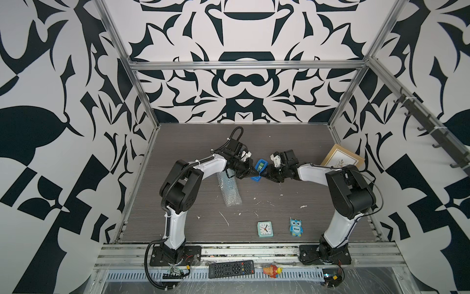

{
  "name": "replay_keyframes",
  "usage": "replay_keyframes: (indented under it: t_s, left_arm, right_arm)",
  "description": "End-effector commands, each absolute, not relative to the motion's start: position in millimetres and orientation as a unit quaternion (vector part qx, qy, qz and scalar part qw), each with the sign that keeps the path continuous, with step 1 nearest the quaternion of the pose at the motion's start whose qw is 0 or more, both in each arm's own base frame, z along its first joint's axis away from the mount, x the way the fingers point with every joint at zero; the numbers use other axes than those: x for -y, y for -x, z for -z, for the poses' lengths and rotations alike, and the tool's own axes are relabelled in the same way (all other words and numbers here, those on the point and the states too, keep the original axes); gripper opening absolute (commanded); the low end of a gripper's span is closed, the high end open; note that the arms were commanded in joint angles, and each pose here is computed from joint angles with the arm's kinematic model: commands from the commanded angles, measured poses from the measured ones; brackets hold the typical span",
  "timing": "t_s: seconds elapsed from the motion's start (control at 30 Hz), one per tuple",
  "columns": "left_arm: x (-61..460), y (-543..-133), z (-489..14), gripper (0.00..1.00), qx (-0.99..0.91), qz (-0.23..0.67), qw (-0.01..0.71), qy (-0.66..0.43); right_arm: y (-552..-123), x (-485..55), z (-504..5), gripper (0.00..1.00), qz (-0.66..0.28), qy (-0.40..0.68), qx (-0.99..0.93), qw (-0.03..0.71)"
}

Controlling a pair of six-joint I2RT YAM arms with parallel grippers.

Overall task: Wrap wine bottles in bubble wrap
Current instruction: Tear off the tape using the Tape Cutter.

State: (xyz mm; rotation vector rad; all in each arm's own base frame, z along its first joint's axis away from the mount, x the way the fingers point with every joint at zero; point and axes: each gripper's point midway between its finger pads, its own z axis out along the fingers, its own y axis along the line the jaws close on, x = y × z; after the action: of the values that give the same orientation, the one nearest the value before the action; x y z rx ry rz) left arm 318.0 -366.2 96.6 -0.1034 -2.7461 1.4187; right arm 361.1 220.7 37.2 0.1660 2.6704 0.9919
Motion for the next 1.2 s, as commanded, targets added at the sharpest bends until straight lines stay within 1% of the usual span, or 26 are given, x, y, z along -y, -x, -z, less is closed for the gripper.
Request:
replay_keyframes:
  t_s: [0.0,0.13,0.3,0.53,0.83,1.17]
  left_arm:
    - [366.9,-313.7,-116.8,0.0,0.885,-0.463,0.026,0.046]
    - [363.9,-310.8,-114.0,0.0,0.887,-0.458,0.031,0.042]
    - [358.1,-304.6,-113.7,0.0,0.89,-0.453,0.031,0.036]
    - [347.1,-291.1,-105.1,0.0,0.896,-0.443,0.035,0.023]
    - [340.1,-281.4,-83.3,0.0,0.905,-0.422,0.047,0.013]
    - [330.7,-282.9,-67.5,0.0,0.923,-0.381,0.051,0.008]
  right_arm:
    - [-375.2,-228.9,-46.9,0.45,-0.354,-0.061,-0.919,0.163]
    - [-376.5,-226.4,-38.1,0.45,-0.338,-0.071,-0.924,0.161]
    - [-376.0,-222.3,-26.2,0.39,-0.322,-0.084,-0.929,0.16]
    - [-375.5,-225.2,-13.7,0.37,-0.314,-0.091,-0.933,0.153]
    - [-374.6,-226.1,-14.5,0.3,-0.313,-0.087,-0.933,0.156]
    - [-373.0,-223.7,-9.4,0.27,-0.303,-0.084,-0.937,0.153]
